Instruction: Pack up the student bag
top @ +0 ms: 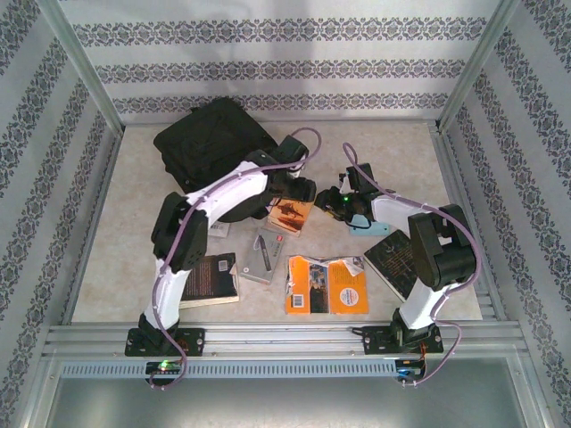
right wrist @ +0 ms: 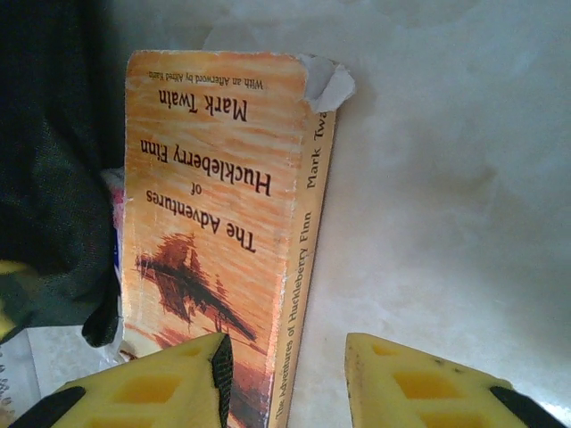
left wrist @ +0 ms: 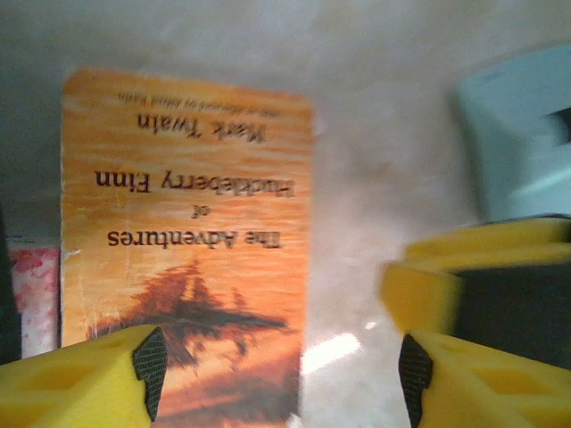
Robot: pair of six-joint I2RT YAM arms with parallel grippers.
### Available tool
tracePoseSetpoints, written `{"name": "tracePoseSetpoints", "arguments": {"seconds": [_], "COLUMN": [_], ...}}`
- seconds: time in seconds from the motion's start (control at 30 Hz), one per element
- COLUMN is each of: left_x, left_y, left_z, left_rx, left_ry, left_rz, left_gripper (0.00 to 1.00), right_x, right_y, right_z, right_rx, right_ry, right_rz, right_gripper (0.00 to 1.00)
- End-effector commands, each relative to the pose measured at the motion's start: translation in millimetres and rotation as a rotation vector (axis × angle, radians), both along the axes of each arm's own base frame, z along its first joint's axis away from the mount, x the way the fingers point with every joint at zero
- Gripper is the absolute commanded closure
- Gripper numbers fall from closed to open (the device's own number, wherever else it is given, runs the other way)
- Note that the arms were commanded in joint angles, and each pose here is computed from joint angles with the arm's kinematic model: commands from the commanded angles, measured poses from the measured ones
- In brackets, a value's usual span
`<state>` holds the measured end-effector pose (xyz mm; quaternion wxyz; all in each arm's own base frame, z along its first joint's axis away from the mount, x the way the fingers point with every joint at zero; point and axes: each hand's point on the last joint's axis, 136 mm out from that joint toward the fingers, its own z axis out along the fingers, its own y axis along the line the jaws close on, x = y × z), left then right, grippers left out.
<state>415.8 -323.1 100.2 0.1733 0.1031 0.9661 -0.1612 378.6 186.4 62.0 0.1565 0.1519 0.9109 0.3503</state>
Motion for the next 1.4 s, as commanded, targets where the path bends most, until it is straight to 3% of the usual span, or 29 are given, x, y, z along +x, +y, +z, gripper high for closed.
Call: {"name": "tracePoseSetpoints", "arguments": {"seconds": [0.0,0.2,0.37,0.63,0.83,0.93,1.13,1.37], "left_x": [4.2,11.9,16.7,8.5,0.7,-1.9,-8.3,-10.2], "left_y": [15.7,51.6,67.0,55.0,36.5,31.5,22.2,17.8], "left_z": [-14.9,-36.4,-37.5,-66.5,-80.6,-86.6,-91.4,-88.5], "left_rx": [0.084,0.172,0.165,0.112,0.005,-0.020,-0.078,-0.111], "left_ry": [0.014,0.023,0.016,0.091,0.150,0.176,0.210,0.220], "left_rz": [0.069,0.141,0.168,0.137,0.125,0.122,0.108,0.097], "left_gripper": [0.27,0.27,0.27,0.31,0.38,0.47,0.75,0.89], "right_x": [-5.8,-10.7,-10.4,-3.4,9.5,19.3,29.6,22.4], "right_y": [1.0,15.3,23.1,23.4,42.0,51.9,69.9,63.0], "right_z": [1.4,-8.3,-15.2,-30.4,-34.0,-28.2,0.2,13.3], "right_rx": [-0.008,-0.025,-0.037,-0.059,0.059,0.155,0.338,0.343], "right_ry": [0.008,0.038,0.055,0.102,0.124,0.120,0.063,0.016], "right_rz": [-0.002,0.049,0.074,0.063,0.053,0.039,0.050,0.054], "right_gripper": [0.62,0.61,0.61,0.53,0.51,0.51,0.51,0.57]}}
